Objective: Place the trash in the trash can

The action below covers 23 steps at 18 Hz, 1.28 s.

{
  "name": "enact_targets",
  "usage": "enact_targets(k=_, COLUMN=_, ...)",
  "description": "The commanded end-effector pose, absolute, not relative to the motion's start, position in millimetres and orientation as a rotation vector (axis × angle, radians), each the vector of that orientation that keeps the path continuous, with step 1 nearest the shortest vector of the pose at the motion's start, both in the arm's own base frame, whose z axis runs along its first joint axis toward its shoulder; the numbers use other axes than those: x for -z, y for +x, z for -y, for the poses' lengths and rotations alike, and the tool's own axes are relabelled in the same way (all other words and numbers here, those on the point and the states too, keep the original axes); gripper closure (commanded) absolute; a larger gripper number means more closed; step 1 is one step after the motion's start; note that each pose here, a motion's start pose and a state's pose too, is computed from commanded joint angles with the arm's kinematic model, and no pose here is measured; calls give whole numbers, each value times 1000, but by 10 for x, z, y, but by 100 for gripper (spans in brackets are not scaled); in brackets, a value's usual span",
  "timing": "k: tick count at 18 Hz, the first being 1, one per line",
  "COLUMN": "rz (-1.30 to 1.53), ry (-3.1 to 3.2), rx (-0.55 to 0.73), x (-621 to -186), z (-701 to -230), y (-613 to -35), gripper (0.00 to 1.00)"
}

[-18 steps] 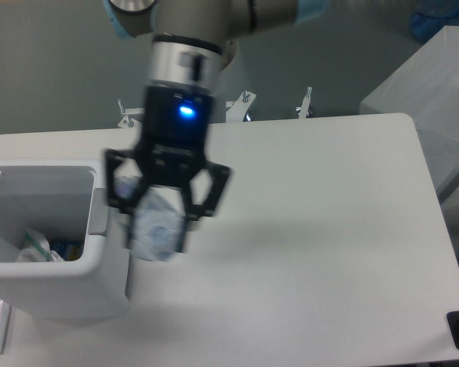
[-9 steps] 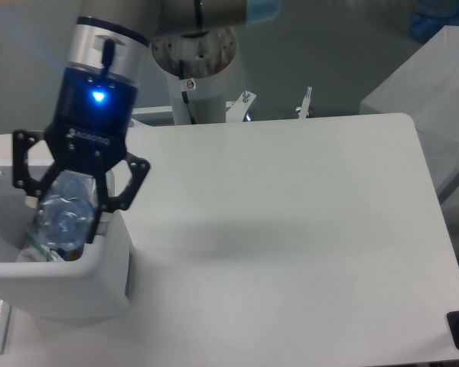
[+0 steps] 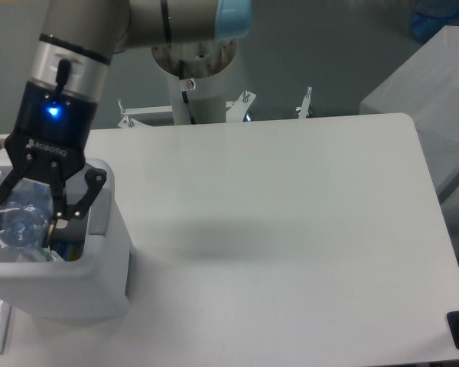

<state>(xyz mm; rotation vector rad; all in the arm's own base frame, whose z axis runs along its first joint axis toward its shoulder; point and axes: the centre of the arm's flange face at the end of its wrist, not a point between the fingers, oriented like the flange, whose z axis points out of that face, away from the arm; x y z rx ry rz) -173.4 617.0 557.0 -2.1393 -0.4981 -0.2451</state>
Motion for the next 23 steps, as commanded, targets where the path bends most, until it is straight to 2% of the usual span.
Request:
enact_targets(k=1, rz=480, ry=-2142, rx=229, x=-5587, z=-6153, y=-1729, gripper=0)
enact_targets(k=5, rz=465, ry=-2173, rx=198, x=-5439, z=-6083, y=-1815, gripper=0)
enact_targets(k=6, rz=496, ry=-2174, rx=157, x=-5418, z=-5993, y=-1977, gripper=0)
enact_targets(k=9, rz=502, ry=-2210, rx=-8, x=-5347, z=-5749, y=-2307, gripper=0)
enact_targets(k=13, rz=645, ry=-2276, rx=-235, x=-5054, z=-5428, y=-2793, gripper=0)
enact_targets(k=18, rz=428, ry=-2466, rx=-477, x=-4868, z=-5106, y=-3095, gripper=0)
enact_targets(k=20, rz=316, ry=-2577, rx=-514, x=-4843, z=-4947, y=-3078, gripper=0)
enact_targets(k=23, rz=169, ry=-2694, rx=-489, x=-4943, z=-4792, y=-2962, gripper=0)
